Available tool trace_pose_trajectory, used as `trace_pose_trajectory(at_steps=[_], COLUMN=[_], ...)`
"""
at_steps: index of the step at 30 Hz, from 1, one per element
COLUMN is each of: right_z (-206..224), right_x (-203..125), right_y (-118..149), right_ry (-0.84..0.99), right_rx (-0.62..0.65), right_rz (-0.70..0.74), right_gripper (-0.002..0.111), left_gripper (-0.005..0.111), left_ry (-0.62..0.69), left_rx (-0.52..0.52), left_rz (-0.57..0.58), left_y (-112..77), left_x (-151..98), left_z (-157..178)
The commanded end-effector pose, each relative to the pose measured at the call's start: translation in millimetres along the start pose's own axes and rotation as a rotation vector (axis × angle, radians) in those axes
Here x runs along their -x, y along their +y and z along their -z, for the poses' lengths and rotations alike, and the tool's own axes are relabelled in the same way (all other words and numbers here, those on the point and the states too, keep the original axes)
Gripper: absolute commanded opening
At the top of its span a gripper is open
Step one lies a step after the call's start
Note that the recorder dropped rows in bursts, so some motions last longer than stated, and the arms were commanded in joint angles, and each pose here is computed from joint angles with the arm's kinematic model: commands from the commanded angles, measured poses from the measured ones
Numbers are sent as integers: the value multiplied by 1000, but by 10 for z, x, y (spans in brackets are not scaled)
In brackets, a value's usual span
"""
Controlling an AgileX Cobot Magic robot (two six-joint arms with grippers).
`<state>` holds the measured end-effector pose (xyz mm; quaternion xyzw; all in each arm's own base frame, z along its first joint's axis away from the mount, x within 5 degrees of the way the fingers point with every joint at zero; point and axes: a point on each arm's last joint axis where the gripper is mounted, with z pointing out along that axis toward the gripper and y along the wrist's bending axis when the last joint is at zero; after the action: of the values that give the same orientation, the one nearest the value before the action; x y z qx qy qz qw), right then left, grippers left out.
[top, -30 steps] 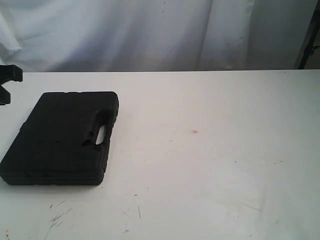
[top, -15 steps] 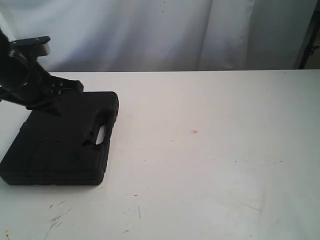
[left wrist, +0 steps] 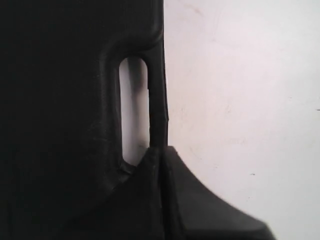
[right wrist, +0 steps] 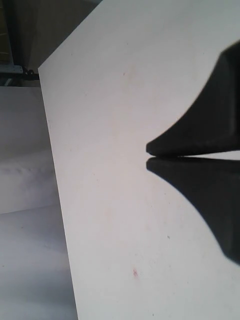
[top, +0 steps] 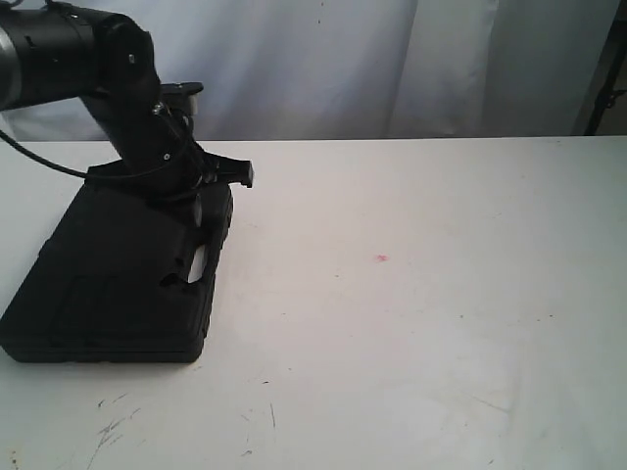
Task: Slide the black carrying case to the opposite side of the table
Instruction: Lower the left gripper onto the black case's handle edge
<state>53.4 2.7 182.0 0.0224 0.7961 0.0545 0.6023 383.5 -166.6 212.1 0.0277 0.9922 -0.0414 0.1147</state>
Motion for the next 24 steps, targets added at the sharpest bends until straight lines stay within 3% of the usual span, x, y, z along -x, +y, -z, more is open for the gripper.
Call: trace_pose_trajectory(at_steps=[1,15,24], right_z=[0,0,0], right_x=[-5,-5,-5], right_y=[0,0,0], right_ry=[-8,-8,-8], right_rx=[0,0,0], right_rz=[-8,-8,-8], right_gripper=[0,0,0], left_gripper=[4,36,38], left_ry=[22,95,45], left_rx=[17,52,-14], left_rz=[32,25,-2], left_y=[-94,-97,-159], left_x=[60,66,115], left_z=[-132,-559,-655])
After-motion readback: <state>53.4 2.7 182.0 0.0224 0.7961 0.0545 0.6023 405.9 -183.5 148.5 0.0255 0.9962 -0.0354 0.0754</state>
